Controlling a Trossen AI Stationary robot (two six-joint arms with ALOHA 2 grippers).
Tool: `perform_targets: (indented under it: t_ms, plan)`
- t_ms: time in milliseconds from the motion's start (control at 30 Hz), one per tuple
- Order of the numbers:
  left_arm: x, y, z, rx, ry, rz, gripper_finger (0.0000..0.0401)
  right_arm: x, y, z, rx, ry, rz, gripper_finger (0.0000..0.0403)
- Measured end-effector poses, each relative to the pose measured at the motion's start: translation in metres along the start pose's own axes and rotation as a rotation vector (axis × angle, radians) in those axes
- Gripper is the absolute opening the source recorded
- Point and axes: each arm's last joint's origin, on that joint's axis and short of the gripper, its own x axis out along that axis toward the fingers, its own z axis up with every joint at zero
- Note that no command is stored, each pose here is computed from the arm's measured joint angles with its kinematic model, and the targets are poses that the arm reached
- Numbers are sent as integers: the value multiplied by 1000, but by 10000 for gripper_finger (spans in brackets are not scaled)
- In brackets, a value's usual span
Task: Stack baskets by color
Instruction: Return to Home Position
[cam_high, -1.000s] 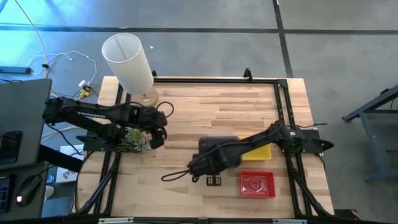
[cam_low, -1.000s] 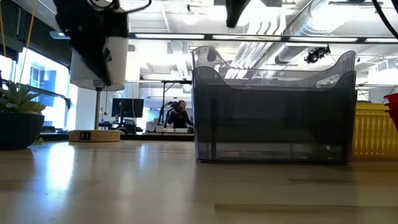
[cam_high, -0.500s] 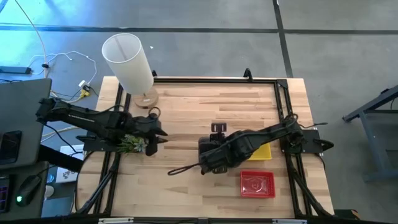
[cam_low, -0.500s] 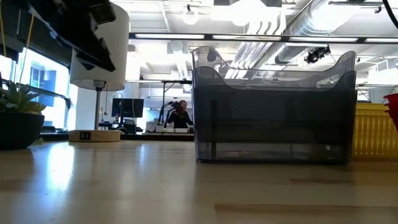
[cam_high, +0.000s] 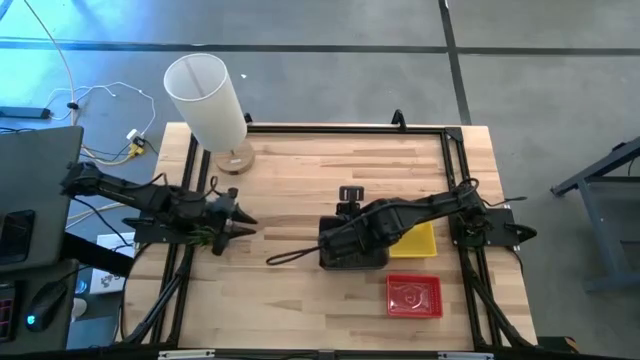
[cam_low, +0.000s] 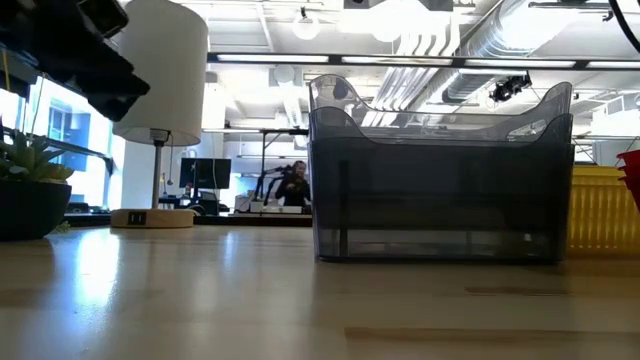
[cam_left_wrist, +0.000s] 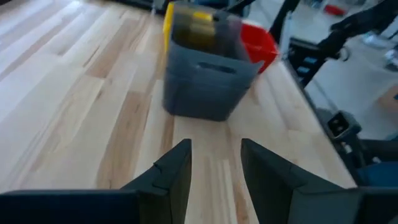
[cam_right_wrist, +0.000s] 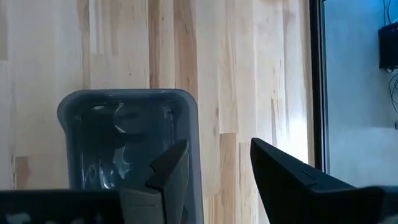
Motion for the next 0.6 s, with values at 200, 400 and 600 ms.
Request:
perform_targets:
  t_ms: [200, 400, 600]
  plan:
    - [-8, 2, -16, 49, -85, -70, 126, 0, 0, 0, 3, 2, 6, 160]
    - [-10, 4, -30, 94, -125, -115, 126, 0, 0, 0, 8, 3, 11, 160]
    - [-8, 6, -41, 116, -154, -137, 126, 0, 0, 0, -10, 3, 8, 160]
